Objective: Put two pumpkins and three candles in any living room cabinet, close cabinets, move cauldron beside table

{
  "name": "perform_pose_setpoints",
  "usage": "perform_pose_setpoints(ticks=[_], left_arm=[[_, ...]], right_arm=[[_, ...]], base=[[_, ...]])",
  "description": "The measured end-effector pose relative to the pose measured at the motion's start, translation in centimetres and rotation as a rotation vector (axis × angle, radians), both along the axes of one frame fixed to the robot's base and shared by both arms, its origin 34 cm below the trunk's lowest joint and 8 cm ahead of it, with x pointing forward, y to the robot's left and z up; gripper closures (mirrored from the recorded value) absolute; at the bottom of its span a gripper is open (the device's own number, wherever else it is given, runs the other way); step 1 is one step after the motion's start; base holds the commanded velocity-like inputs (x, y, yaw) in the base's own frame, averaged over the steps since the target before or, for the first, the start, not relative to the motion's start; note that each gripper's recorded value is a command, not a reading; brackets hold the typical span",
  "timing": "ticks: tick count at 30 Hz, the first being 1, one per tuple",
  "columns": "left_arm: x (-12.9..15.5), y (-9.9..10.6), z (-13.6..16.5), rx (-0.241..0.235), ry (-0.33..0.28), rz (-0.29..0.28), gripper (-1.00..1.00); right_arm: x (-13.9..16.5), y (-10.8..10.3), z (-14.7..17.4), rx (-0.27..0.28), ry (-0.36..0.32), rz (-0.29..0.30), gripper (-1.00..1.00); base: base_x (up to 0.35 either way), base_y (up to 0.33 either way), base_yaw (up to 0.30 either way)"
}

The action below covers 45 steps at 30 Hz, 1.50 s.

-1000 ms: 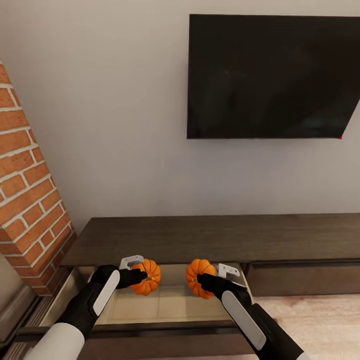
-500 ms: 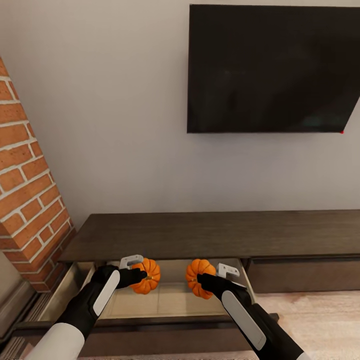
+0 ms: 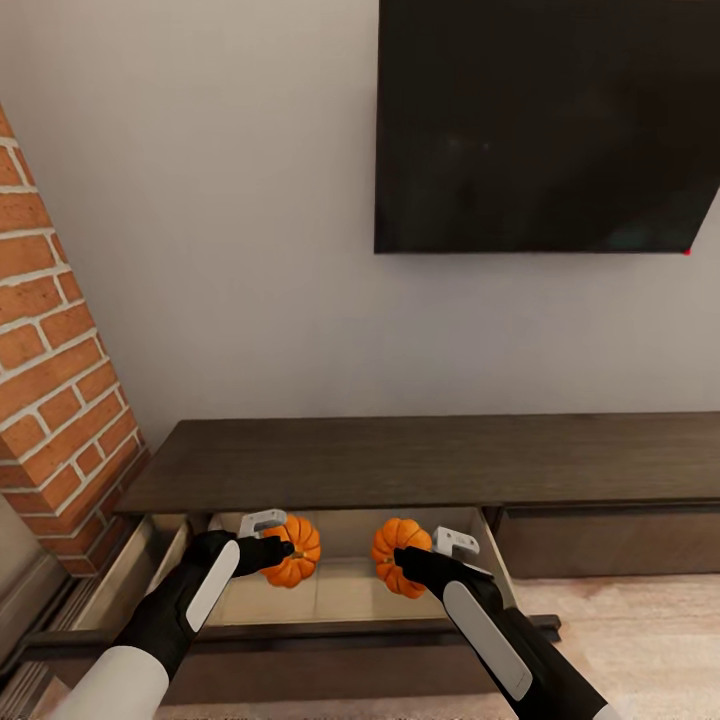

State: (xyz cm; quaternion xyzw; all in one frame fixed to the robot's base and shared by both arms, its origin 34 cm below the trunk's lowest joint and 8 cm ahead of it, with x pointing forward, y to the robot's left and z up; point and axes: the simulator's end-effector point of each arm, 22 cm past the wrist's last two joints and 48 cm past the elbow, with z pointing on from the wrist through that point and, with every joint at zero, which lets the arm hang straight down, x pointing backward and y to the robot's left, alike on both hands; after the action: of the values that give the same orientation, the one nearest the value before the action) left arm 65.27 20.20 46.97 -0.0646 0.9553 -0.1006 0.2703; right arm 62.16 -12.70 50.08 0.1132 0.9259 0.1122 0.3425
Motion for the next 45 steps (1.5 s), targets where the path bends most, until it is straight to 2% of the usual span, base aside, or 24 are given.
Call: perform_pose_setpoints(ticks=[15,36,41,43,45], left_arm=[[-0.8,-0.1,-3.3,-0.001,0.0,0.0,1.0],[-0.8,0.1,-3.3,-0.001,-0.001,0.001,1.0],[-0.9,-0.3,-3.4,-0.007,0.004,0.0,1.0],[-0.9,-0.4,-3.4,-0.009,0.005,0.0,1.0],[-1.0,-0.4,-3.5,-0.008,0.008,0.0,1.0]], right_arm=[[-0.8,-0.1,-3.3,0.0,-0.001,-0.001,1.0],[-0.7,0.0,-3.2,-0.003,-0.005,-0.001,1.0],[-1.7,-1.2,-5.5,-0.043,0.049,-0.018,1.0],[-2.1,-0.5,-6.2,-0.033,0.069,-0.022,1.0],[-1.5,1.5,-6.0,-0.015,0.074,-0.016,1.0]], base=[[0.0,0.0,0.0],[0.086,0.0,0.0],[0.012,0.0,0.0],[0.002,0.0,0.0],[0.0,0.0,0.0]])
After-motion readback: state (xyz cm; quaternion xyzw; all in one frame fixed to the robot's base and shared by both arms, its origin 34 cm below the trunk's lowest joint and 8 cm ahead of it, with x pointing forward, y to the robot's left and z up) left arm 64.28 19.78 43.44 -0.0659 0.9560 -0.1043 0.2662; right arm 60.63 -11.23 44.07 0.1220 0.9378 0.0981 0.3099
